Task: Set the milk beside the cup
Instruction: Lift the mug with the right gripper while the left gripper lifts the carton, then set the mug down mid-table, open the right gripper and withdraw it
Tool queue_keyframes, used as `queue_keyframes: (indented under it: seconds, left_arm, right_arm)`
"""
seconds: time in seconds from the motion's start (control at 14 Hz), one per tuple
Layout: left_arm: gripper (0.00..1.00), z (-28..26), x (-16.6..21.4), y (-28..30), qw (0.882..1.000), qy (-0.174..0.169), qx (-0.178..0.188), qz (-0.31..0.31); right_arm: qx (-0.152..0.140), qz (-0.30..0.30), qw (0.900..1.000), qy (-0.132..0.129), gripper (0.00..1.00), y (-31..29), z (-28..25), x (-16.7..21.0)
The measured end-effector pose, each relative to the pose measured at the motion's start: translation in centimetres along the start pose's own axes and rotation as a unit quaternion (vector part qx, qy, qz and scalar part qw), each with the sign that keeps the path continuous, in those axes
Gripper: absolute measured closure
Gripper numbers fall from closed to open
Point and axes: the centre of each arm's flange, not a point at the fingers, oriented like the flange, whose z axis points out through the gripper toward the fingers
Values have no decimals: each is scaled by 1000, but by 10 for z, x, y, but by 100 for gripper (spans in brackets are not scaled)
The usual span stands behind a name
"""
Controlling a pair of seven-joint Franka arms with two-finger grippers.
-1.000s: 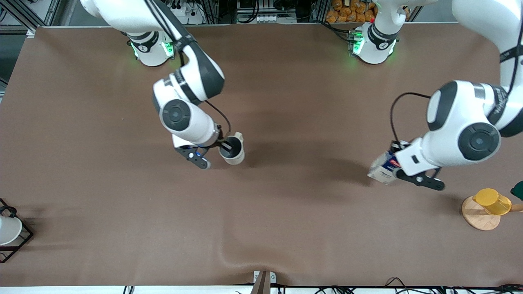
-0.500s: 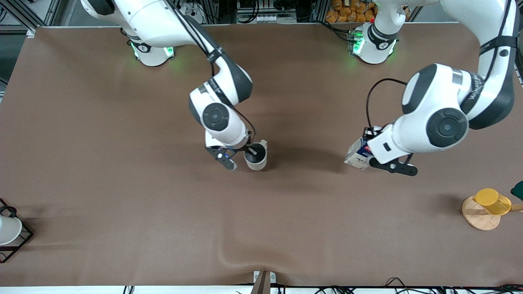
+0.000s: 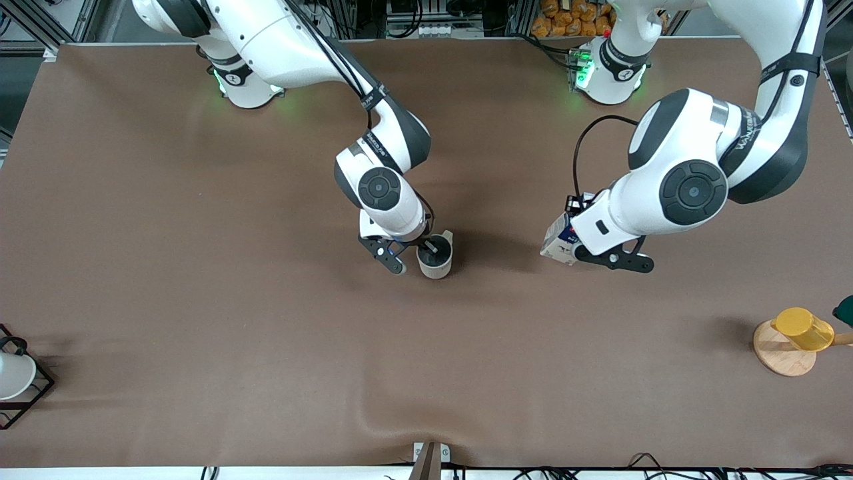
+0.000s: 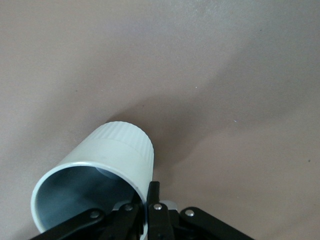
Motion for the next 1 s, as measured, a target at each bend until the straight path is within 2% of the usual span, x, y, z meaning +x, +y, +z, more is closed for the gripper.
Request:
queue_keyframes:
  seconds: [0.14,0.21,0.64,0.86,1.0]
  left_arm:
    - [62,0,-1,3,1000,-2,1,-4]
    - [62,1,-2,5,1000,-3,1,-3]
    - [62,2,-5,11,1000,-12,4,2]
    - [62,2,-6,17,1000,-12,5,6]
    - [62,2,-7,20,1000,-12,4,4]
  right_arm:
    - [0,-1,1000,0,95,0,4,-1]
    - [1,-1,1000,1,91,0,5,-1]
    - [8,-7,1000,3,27,-7,-6,-7]
    - [-15,0,1000,1,0,-10,-24,7]
    - [-29,6,1000,-4,0,-11,-47,25]
